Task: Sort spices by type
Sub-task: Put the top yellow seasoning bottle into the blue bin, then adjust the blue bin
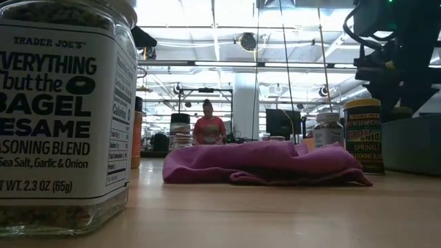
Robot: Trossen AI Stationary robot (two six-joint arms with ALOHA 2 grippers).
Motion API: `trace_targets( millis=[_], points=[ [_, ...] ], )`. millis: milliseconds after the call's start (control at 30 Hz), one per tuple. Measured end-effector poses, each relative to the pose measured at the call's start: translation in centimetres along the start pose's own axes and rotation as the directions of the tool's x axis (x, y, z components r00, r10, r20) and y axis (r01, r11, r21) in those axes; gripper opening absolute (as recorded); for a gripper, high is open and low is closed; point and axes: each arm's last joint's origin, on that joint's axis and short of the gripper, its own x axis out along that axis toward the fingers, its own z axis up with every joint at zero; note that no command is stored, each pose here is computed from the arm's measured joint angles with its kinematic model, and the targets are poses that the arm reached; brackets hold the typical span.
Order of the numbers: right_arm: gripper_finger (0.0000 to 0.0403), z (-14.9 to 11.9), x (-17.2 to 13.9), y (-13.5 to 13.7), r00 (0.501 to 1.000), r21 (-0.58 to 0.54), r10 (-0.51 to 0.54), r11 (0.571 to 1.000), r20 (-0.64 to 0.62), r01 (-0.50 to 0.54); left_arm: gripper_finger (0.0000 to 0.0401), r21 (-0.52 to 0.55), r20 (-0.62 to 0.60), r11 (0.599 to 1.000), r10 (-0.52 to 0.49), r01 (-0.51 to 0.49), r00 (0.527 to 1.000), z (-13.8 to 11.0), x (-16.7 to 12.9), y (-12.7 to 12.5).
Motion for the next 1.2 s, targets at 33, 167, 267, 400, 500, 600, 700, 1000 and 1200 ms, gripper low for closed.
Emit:
trace_targets(
  millis=[33,167,267,400,500,600,700,1000,1200],
  points=[
    [0.0315,0.1,-0.3,-0.1,1.000,0.003,-0.001,1.000,-0.002,0.001,0.0008,0.000,0.000,1.000,0.001,-0.001,1.000,0.0,0.0,0.0],
    [0.0302,1.0,-2.4,-0.1,1.000,0.014,-0.002,1.000,0.016,0.002,0.0008,0.000,0.002,1.000,0.003,-0.003,1.000,0.0,0.0,0.0],
    [0.0286,2.0,-4.4,-0.1,0.998,0.029,0.019,0.999,0.066,-0.020,0.0008,-0.001,0.009,1.000,0.003,-0.003,1.000,0.1,0.0,0.0],
    [0.0237,3.3,-6.2,0.2,0.996,0.075,0.061,0.995,0.069,-0.066,0.0008,0.000,0.014,1.000,0.003,-0.003,1.000,0.1,0.0,0.0],
    [0.0157,3.8,-6.1,0.9,0.997,0.068,0.079,0.994,0.027,-0.081,0.0008,0.003,0.015,1.000,0.003,-0.003,1.000,0.1,0.0,0.0],
    [0.0050,4.3,-5.7,2.3,0.990,0.023,0.141,0.990,-0.007,-0.141,0.0008,0.007,0.022,1.000,0.004,-0.004,1.000,0.2,0.0,0.0],
    [0.0014,4.4,-5.0,3.5,0.980,-0.016,0.178,0.984,-0.085,-0.180,0.0008,0.020,0.025,1.000,0.003,-0.004,1.000,0.2,0.0,0.0],
    [0.0001,3.0,-3.2,4.5,0.939,-0.062,0.007,0.998,-0.344,-0.030,0.0008,0.021,0.025,1.000,0.003,-0.004,1.000,0.2,0.0,0.0],
    [0.0000,2.9,-2.3,5.2,0.942,-0.088,-0.058,0.996,-0.332,0.030,0.0008,0.025,0.006,1.000,0.003,-0.003,1.000,0.1,0.0,0.0]
  ],
)
